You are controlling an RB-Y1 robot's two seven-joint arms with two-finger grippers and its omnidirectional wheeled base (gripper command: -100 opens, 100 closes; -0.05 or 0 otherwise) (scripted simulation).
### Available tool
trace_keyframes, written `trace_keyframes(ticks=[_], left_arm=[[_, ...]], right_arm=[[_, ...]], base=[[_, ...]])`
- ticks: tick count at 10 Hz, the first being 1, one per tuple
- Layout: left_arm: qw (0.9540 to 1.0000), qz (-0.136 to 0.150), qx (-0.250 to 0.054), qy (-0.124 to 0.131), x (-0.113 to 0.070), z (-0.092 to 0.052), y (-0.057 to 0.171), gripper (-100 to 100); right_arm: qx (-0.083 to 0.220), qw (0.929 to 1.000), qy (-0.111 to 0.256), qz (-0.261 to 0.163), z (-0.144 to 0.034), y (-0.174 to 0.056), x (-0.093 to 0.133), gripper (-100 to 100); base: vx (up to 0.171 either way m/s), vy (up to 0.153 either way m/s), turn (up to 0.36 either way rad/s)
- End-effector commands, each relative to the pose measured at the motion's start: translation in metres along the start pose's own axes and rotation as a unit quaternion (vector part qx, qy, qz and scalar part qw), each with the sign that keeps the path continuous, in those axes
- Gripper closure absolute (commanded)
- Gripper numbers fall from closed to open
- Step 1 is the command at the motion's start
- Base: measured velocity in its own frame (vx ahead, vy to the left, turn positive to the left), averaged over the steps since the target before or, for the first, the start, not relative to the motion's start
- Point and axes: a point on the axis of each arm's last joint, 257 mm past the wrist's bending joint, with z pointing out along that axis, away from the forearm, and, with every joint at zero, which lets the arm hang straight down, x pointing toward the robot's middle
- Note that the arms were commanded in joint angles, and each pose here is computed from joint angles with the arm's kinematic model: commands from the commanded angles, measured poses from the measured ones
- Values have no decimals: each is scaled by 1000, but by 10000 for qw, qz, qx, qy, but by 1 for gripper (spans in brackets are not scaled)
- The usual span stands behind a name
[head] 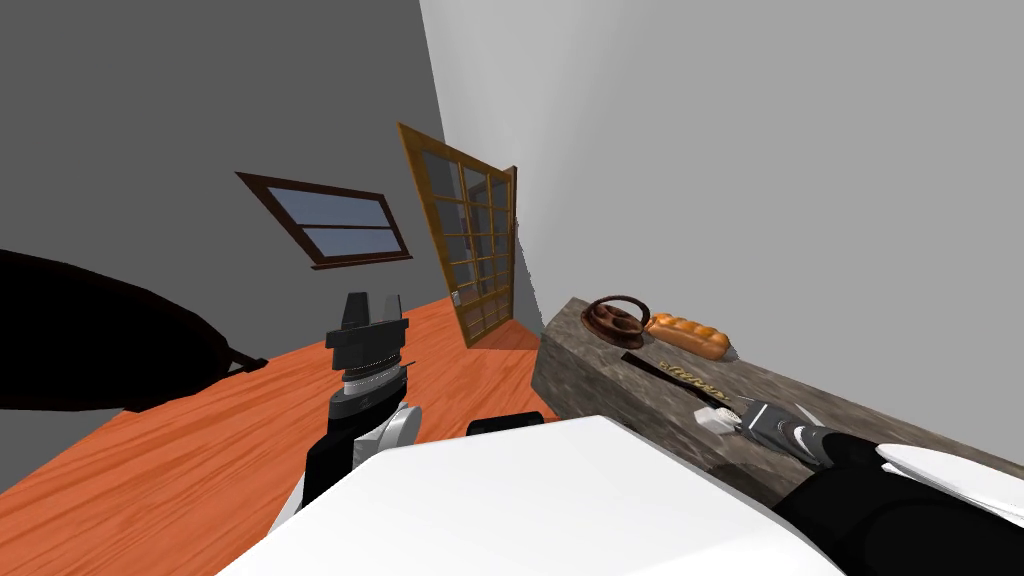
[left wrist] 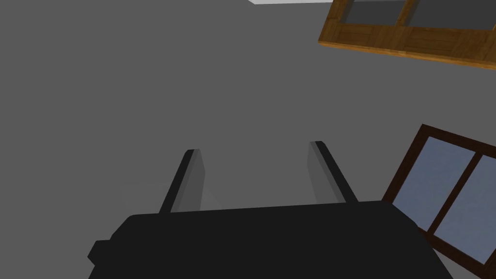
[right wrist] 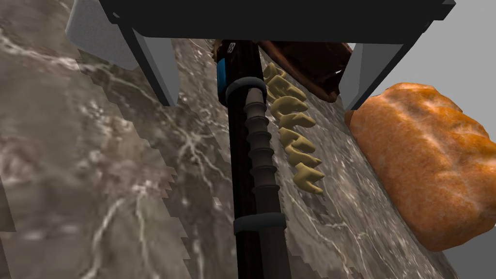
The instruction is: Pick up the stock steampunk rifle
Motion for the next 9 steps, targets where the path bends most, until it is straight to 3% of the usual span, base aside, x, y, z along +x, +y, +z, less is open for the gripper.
trace_keyframes(ticks=[1,6,7,8,9], left_arm=[[10000,0,0,0,0,0,0,0],[10000,0,0,0,0,0,0,0],[10000,0,0,0,0,0,0,0],[10000,0,0,0,0,0,0,0],[10000,0,0,0,0,0,0,0]], right_arm=[[-31,10000,-16,-84,-2,3,5,-100],[-115,9997,-83,-193,-10,18,21,-100],[-141,9998,-123,-56,-15,25,28,-100],[-139,9996,-125,-219,-15,25,28,-100],[-152,9997,-170,-83,-20,31,36,-100]], base=[[93,-14,-38],[87,-6,-52],[109,-31,-61],[99,-21,-46],[126,-18,-88]])
